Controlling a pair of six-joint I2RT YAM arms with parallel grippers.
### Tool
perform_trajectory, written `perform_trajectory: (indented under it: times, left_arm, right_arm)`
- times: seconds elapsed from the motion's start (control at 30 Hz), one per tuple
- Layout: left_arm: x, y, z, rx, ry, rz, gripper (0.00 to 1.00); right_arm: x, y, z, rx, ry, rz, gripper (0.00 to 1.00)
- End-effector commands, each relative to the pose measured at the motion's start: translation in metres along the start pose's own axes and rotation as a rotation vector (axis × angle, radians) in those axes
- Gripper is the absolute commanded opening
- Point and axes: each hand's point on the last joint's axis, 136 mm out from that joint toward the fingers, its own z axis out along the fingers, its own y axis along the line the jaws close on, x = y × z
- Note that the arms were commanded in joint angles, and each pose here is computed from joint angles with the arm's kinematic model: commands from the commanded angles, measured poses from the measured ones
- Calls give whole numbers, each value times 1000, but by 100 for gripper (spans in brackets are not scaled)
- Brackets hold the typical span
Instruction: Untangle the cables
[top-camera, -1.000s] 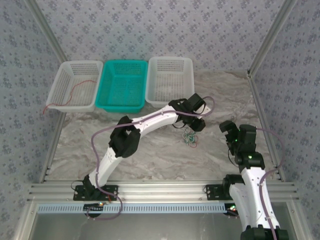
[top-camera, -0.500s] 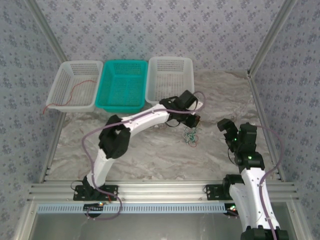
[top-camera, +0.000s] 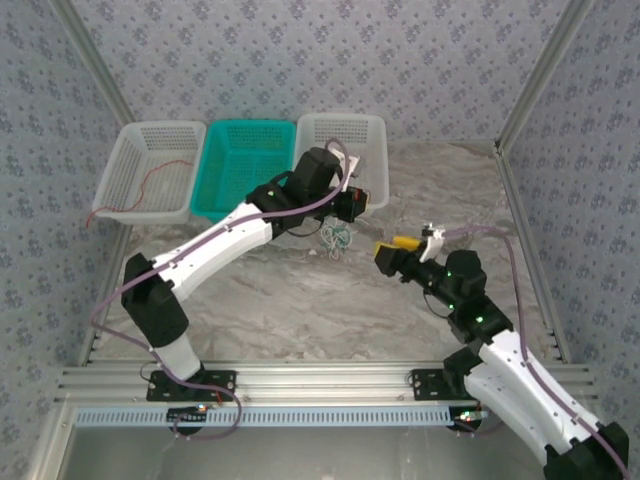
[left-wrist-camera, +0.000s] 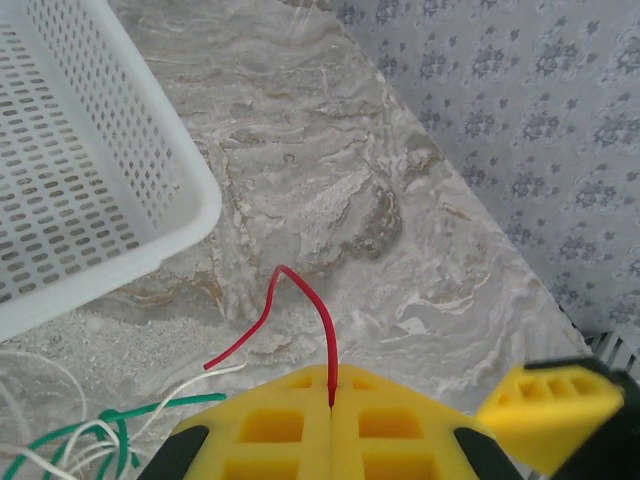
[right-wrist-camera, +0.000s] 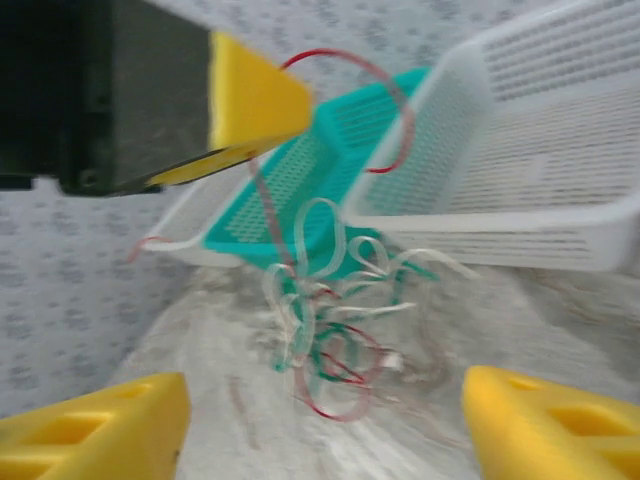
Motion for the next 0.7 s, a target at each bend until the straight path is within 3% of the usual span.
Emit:
perform_trajectory:
  times: [0.0, 0.23, 0.4, 0.57, 0.67]
  left_arm:
    - [-4, -5, -16, 8, -27, -29, 0]
    - [-7, -20, -31, 87, -55, -62, 0]
    - [-16, -35, -50, 152, -90, -73, 0]
    - [-22, -42, -67, 177, -116, -66, 0]
    - [-22, -43, -70, 182, -120, -65, 0]
  right_arm:
    - [-2, 28, 12, -120, -61, -240, 65]
    - [4, 38, 53, -121, -79, -383, 74]
    - [9, 9, 78, 0, -97, -406, 59]
    - [20, -5, 89, 56, -50, -426, 64]
    - [20, -3, 90, 44, -49, -431, 61]
